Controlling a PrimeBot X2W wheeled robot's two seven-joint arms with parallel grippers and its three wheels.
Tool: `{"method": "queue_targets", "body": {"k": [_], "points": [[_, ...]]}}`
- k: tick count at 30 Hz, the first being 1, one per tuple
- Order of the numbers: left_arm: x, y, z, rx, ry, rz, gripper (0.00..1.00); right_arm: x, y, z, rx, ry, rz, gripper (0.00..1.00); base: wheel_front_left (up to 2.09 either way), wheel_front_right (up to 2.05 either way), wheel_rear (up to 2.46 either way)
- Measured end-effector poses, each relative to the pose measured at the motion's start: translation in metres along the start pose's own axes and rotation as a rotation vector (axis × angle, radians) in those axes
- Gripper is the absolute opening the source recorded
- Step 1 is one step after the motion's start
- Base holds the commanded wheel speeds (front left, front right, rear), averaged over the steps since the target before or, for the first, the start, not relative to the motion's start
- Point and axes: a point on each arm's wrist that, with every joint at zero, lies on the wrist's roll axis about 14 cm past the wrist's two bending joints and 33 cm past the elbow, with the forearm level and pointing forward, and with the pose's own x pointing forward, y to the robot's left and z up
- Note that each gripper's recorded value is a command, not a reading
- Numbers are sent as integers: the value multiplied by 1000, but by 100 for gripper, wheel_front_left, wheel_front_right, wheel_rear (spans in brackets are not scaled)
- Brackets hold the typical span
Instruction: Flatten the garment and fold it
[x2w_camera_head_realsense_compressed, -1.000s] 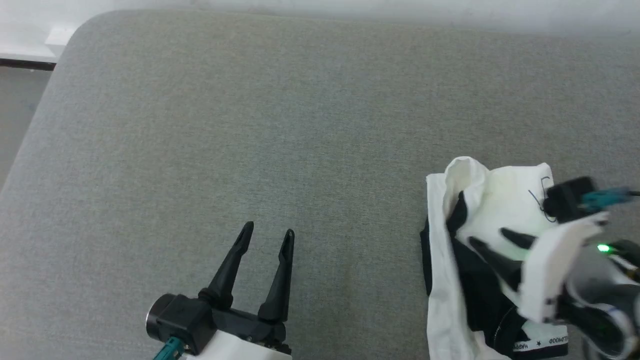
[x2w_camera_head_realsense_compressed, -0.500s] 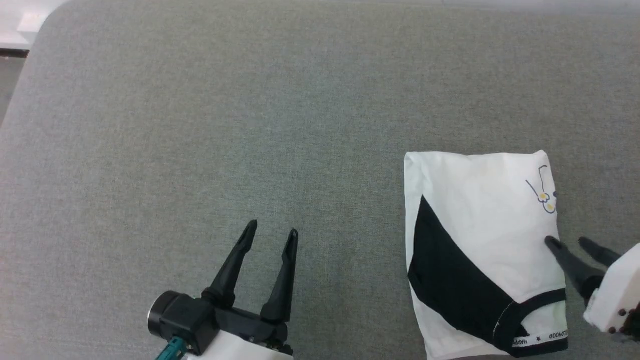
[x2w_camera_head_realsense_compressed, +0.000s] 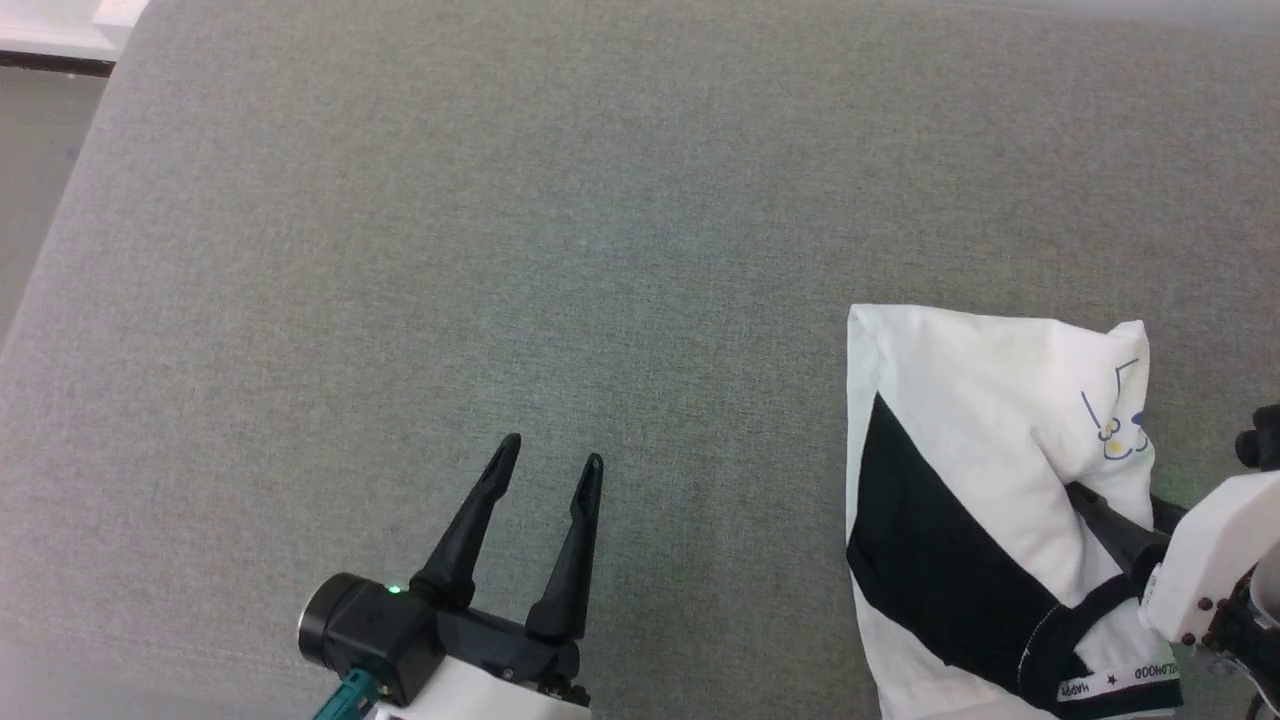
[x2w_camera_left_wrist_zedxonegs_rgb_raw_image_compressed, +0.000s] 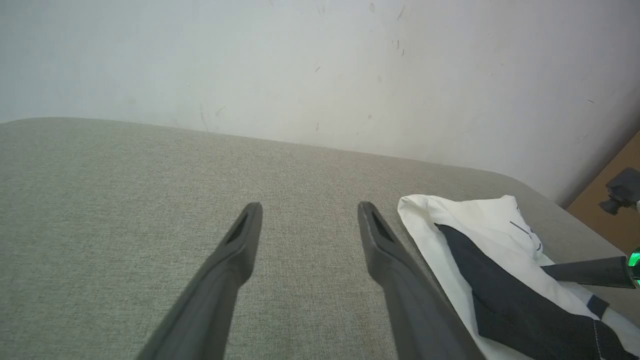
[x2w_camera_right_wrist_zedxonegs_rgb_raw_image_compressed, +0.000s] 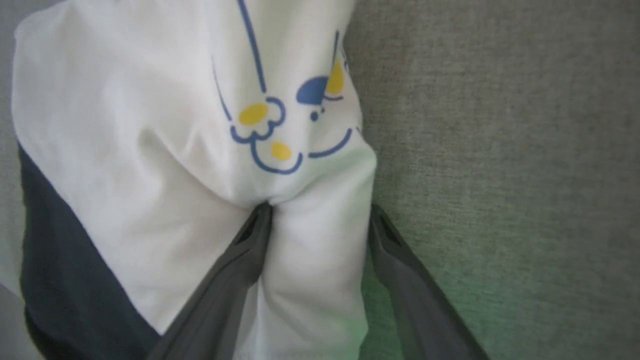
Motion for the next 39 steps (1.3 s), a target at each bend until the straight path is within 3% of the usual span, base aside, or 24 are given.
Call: {"method": "queue_targets", "body": {"k": [1,2,12,20,39], "points": [[0,0,0,0,0,0,100,1,0,0,1,1,1,9,0,0,0],[0,0,0,0,1,-1,100,2,1,0,0,3,3,0,0,0,0],[5,-13,2,-9,-8,-46,100,-2,6,21,-34,-84,11,0,0,0,0],[26,-33,7,-8,-33,-128,100,-24,-23,63,-101,-173,-79,0,0,0,0],[93,-82,-16,0,-18,-314,100,-83,-143,144,-377,-219,-490,0,0,0,0]]}}
